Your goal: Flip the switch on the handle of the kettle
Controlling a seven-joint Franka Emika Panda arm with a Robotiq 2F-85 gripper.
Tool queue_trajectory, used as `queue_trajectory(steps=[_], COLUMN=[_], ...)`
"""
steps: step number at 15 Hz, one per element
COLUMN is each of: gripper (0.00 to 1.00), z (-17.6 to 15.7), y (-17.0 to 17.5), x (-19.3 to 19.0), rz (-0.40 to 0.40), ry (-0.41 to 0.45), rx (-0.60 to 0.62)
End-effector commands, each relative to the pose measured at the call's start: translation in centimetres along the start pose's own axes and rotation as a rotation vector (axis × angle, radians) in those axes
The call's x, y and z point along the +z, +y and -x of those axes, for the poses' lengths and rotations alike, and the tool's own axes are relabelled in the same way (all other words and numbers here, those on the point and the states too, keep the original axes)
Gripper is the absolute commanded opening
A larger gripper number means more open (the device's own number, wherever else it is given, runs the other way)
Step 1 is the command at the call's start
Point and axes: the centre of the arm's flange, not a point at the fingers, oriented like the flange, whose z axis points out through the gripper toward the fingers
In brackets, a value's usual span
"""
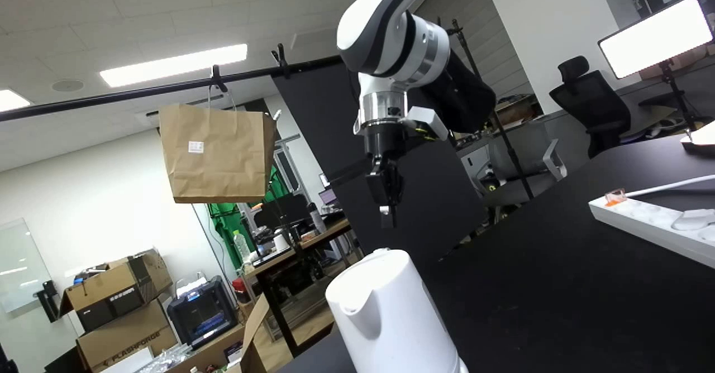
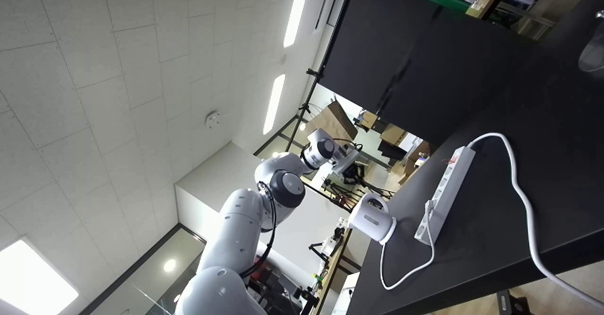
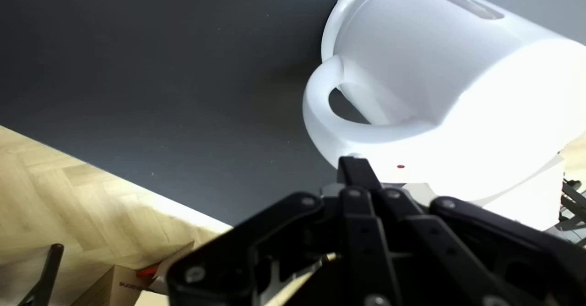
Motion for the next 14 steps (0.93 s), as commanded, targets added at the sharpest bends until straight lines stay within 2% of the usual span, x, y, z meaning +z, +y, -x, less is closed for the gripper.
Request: queue_trajectory(steps=[1,5,14], gripper=[0.0,0.0,0.0], z=[-3.4,-4.1,-3.9], y=[1.1,0.5,0.7], x=[0.5,1.0,2.1], rz=[-0.038,-0.056,-0.085], ry=[0.057,0.093,0.094], rx=[-0.028,-0.062,-0.083])
